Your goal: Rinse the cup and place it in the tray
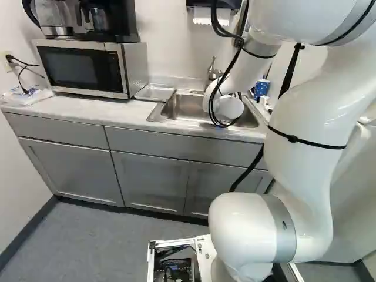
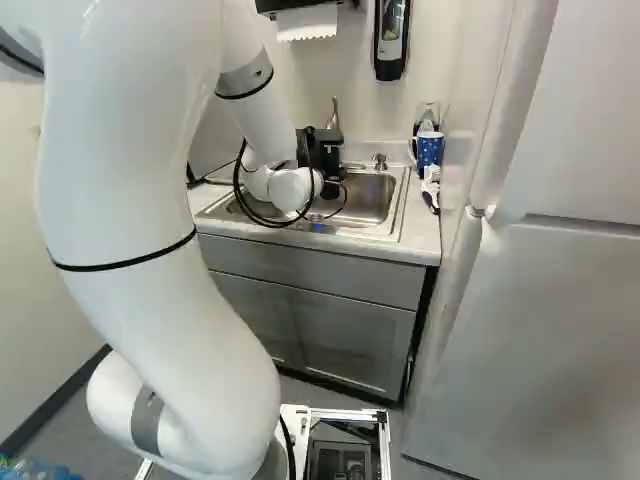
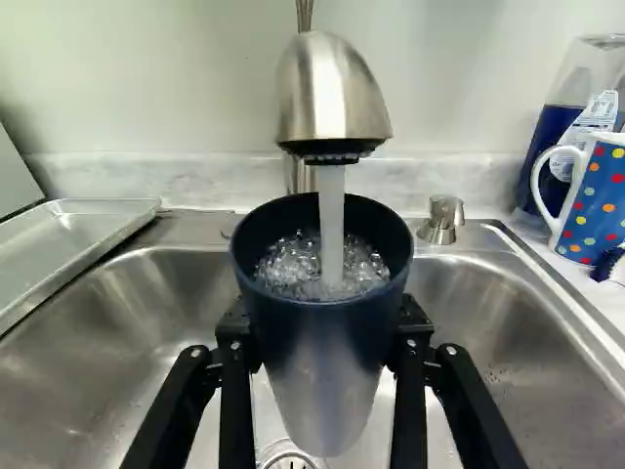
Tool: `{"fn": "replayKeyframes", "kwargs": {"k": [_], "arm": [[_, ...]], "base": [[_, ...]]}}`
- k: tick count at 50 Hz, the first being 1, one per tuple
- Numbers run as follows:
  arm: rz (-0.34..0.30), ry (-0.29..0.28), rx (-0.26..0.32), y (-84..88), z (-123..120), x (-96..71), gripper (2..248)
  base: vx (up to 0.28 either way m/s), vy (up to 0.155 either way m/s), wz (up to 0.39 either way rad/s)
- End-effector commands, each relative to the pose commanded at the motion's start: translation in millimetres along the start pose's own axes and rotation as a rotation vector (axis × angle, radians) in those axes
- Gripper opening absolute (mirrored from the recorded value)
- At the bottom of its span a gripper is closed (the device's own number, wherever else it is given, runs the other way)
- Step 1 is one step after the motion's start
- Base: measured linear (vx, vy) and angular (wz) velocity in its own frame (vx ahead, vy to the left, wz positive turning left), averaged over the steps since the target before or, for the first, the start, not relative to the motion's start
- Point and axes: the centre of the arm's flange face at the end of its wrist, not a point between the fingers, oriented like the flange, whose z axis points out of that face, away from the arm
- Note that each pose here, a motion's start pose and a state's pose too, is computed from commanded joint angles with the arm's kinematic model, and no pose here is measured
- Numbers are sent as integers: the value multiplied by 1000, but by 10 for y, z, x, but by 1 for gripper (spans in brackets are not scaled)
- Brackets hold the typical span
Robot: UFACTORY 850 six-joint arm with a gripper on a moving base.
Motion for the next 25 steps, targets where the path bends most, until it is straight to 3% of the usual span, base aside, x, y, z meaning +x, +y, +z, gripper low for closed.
{"fn": "replayKeyframes", "kwargs": {"k": [25], "arm": [[-14, -2, 64, -326, -67, -14, 124]], "base": [[0, 0, 0]]}}
